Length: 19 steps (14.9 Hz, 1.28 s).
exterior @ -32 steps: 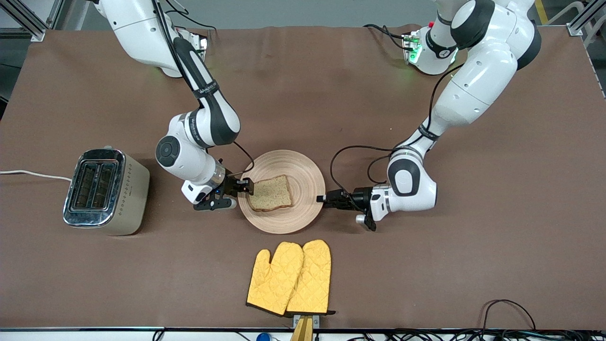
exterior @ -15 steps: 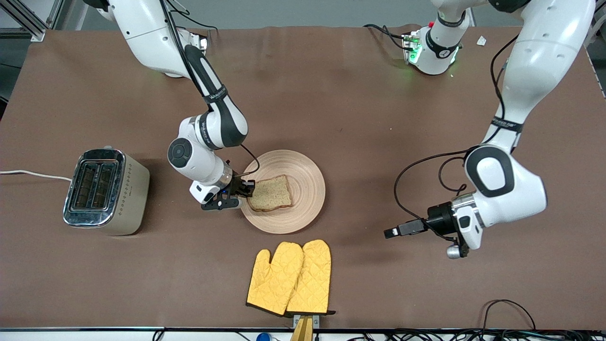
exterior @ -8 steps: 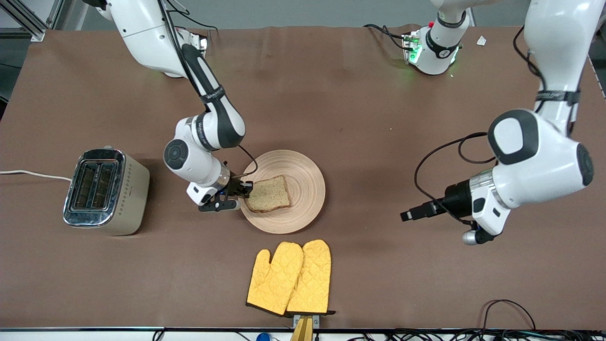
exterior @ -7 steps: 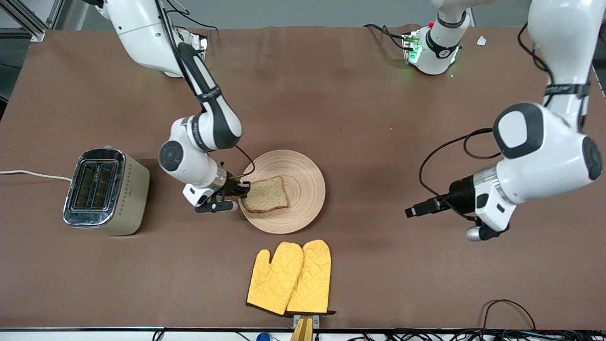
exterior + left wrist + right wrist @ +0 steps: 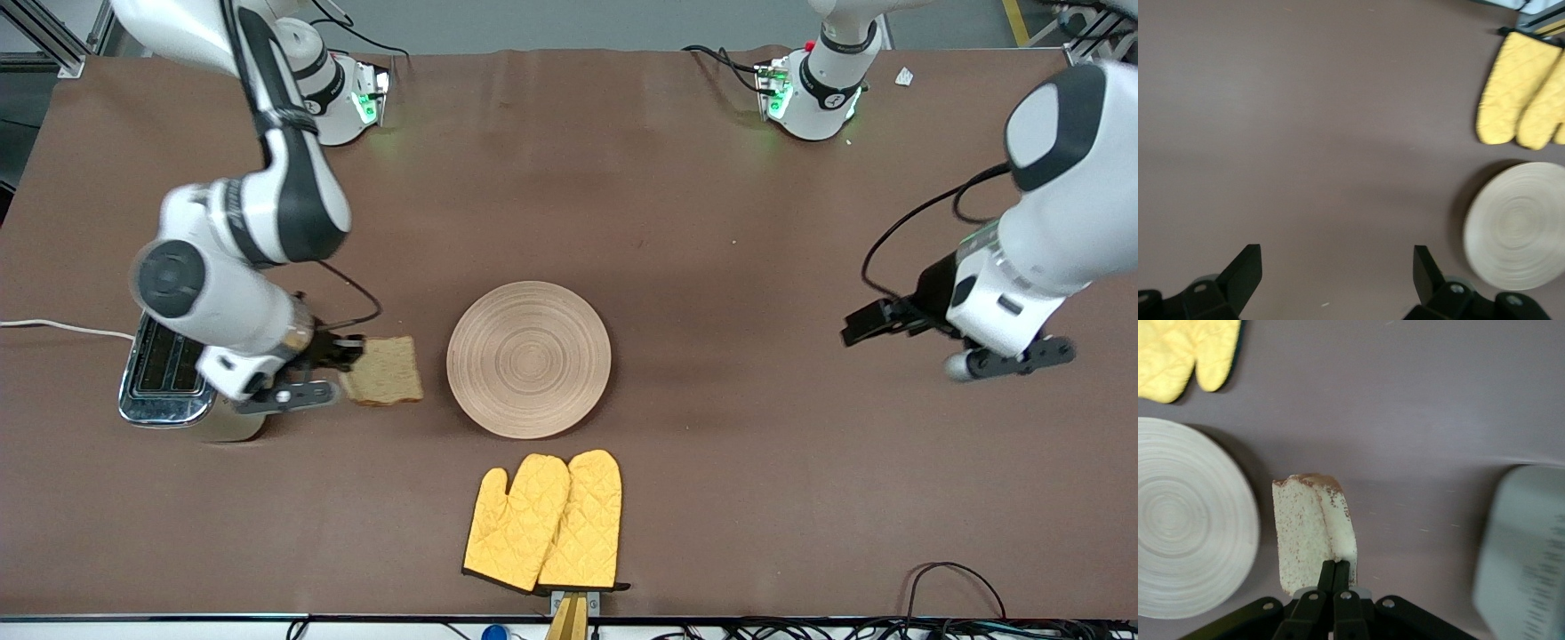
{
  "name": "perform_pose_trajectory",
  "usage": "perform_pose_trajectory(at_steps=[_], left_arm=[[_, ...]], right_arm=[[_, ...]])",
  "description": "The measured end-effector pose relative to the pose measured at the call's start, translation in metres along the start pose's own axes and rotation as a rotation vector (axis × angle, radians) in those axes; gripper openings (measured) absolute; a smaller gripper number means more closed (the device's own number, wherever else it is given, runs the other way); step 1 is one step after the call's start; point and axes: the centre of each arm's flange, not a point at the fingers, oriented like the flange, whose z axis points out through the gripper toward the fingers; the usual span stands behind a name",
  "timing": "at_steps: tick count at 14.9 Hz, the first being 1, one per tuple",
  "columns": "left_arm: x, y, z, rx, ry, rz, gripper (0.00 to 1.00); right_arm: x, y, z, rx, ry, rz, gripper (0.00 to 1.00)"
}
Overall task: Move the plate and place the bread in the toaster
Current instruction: 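Carry the bread into the toaster slot while the left arm returns, then push the bread slice down into the toaster slot with the right gripper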
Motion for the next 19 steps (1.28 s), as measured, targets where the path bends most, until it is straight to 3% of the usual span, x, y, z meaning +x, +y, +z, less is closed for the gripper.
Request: perform_pose_trajectory(at_steps=[4,7,13,19], left_arm=[[-0.022,-0.006,-0.05,0.07,-0.013,0.006,1.0],[-0.035,-0.015,-0.081,0.094,0.012,0.019,1.0],[-0.07,-0.05,-0.111,0.145,0.001,0.096,1.0],[-0.071,-0.056,-0.106,0.149,-0.011,0.089,1.0]], right_arm=[[-0.002,0.043,-0.043,-0.254,-0.037,-0.013,0.01],[-0.008,0.071,-0.045,-0.362,-0.092,0.011,0.01],[-0.018,0.138,-0.054,-0.418,-0.142,0.099,0.01],[-0.025,0.181,-0.061,-0.434,-0.159,0.111,0.01]])
